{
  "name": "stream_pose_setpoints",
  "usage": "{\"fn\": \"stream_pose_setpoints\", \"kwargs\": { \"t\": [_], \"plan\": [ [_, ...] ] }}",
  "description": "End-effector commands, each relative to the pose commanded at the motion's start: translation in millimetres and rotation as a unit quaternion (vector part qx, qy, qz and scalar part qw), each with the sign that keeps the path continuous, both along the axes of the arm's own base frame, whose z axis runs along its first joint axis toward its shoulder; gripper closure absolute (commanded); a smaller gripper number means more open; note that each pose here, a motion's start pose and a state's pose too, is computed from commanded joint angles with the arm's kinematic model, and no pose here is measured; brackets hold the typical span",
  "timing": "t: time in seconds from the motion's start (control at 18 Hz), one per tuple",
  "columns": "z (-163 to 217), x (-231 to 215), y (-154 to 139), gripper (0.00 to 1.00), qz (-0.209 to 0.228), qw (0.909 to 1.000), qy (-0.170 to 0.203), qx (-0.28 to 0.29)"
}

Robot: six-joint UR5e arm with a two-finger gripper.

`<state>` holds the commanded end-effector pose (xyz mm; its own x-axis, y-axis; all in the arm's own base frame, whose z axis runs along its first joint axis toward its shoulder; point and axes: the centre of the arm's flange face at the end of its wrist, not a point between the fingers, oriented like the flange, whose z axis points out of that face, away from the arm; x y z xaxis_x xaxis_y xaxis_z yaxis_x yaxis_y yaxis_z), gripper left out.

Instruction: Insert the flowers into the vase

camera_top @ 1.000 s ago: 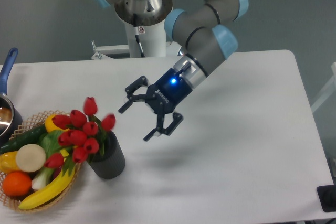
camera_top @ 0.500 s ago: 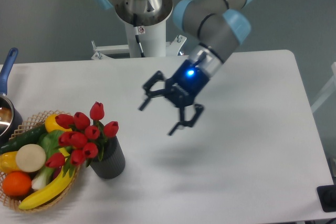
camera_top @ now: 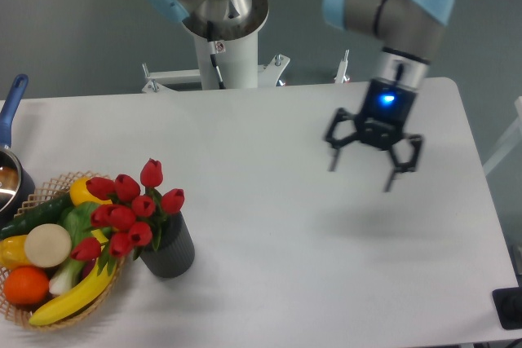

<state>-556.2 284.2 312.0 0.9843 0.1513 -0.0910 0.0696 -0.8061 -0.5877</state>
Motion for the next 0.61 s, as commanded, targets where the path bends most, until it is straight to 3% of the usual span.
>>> {"fn": "stream_pose_setpoints", "kwargs": {
  "t": [0.22,0.33,0.5,0.61],
  "plan": [
    [-22.4,-7.9,-19.2,0.00,0.029,0.9924,0.008,-0.119],
    [-20.0,-9.2,-20.5,0.00,0.009,0.9911,0.024,-0.131],
    [-27.3,-2.7,-16.6,0.00,-0.060,0.9860,0.050,-0.148],
    [-30.9,1.6,-19.4,0.00,-0.064,0.9831,0.050,-0.164]
  ]
}}
